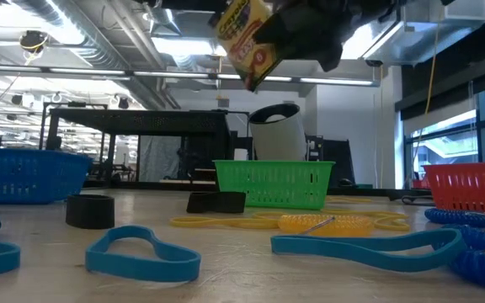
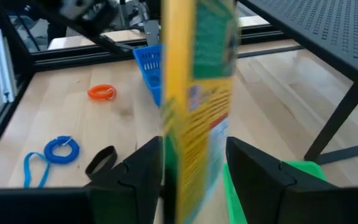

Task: Pick & Place Office Desk Supplies
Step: Put the crayon box into the red bin

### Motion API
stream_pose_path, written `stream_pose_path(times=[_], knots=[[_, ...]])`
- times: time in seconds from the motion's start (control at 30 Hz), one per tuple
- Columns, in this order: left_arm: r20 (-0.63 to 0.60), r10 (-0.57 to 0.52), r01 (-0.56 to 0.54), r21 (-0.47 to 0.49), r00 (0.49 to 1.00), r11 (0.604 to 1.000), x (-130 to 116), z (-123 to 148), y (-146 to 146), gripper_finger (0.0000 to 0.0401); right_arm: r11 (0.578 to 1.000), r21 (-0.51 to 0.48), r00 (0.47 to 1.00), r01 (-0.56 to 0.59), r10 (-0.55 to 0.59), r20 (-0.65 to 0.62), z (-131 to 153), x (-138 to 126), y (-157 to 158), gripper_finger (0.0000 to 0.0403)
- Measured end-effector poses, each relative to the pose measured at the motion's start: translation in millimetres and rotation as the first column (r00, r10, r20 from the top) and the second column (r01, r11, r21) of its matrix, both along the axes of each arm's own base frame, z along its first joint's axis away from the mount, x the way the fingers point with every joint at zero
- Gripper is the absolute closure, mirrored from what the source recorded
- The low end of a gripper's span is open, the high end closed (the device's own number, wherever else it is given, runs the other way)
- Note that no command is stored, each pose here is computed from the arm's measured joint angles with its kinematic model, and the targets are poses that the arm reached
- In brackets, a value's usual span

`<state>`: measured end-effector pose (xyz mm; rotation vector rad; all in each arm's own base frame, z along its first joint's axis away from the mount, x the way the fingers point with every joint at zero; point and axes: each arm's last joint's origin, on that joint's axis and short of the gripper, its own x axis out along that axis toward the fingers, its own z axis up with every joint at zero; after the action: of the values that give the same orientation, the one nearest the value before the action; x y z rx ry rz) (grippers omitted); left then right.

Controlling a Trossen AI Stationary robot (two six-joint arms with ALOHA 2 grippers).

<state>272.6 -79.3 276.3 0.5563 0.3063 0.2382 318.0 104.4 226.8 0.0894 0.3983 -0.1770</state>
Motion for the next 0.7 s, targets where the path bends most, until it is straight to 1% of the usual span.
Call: stream_pose_path(times=[0.1,0.2,0.27,0.4,0.6,0.7], knots=[[0.01,-0.036,0.036,-0.012,0.999,0.999,0.6,1.2,-1.2,0.0399,1.0,-0.002,1.0,0.008,-0.008,-0.006,-3.3,2.3,-1.8,0.0224],[0.011,-0.037,0.037,-0.012,0.999,0.999,0.6,1.2,-1.3,0.0399,1.0,-0.004,1.0,0.01,-0.01,-0.011,-4.6,2.8,-2.3,0.0229],[0.011,-0.038,0.038,-0.012,0.999,0.999,0.6,1.3,-1.5,0.0397,1.0,-0.004,1.0,0.012,-0.012,-0.008,-4.3,2.9,-2.3,0.0239],[0.012,-0.038,0.038,-0.012,0.999,0.999,0.6,1.3,-1.5,0.0397,1.0,-0.002,1.0,0.013,-0.013,-0.008,-4.3,2.9,-2.3,0.028],[0.012,-0.036,0.036,-0.013,0.999,0.999,0.5,1.3,-1.4,0.0398,1.0,0.003,1.0,0.012,-0.011,-0.009,-4.4,2.8,-2.2,0.0371],[0.012,-0.035,0.035,-0.014,0.999,0.999,0.5,1.3,-1.4,0.0394,1.0,-0.003,1.0,0.009,-0.009,-0.011,-4.5,2.8,-2.2,0.0373]])
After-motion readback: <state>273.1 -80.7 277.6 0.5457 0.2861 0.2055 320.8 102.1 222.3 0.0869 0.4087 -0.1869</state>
